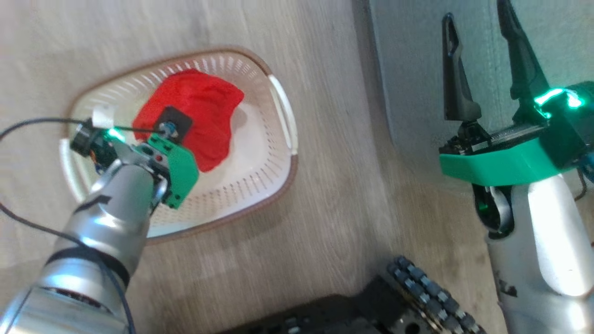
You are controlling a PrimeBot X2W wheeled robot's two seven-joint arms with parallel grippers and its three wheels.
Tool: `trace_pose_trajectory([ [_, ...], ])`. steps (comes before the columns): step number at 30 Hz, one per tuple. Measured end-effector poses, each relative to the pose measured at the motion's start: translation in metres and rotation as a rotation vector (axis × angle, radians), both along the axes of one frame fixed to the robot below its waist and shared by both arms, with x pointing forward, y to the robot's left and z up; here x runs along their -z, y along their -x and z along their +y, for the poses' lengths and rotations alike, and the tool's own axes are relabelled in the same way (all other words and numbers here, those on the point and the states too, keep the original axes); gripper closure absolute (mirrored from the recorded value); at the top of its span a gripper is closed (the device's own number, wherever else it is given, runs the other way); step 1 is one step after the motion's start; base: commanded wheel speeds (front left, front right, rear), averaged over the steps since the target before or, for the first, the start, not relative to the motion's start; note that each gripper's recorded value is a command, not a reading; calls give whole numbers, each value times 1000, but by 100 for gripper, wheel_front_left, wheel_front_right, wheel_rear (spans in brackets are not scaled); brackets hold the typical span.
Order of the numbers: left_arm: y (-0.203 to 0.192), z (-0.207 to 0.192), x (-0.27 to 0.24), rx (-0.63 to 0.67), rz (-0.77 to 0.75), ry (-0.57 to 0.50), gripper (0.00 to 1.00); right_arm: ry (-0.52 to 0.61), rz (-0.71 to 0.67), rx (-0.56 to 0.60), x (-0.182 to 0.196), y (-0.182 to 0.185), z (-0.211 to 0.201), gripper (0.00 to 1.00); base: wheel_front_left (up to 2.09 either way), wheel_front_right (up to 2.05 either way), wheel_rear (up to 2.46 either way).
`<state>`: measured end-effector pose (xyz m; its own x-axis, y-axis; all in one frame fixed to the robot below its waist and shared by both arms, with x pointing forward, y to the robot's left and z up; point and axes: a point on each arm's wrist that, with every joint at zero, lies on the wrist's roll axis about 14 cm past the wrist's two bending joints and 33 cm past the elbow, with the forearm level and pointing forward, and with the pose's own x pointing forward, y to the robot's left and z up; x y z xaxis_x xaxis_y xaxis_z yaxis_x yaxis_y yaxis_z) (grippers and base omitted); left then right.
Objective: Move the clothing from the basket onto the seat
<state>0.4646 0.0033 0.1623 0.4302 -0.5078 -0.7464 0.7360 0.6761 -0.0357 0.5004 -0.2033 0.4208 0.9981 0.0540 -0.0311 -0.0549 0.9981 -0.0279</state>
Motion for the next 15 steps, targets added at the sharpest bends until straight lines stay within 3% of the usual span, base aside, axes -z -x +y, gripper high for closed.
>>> trace_pose_trajectory([
  [7,1,10,-67,-95,-97,60,100,-14,-51,-36,-34,17,11,0,0,0,0],
  [15,-9,19,-166,-276,-292,240,100,-33,-148,-77,-83,34,21,0,0,0,0],
])
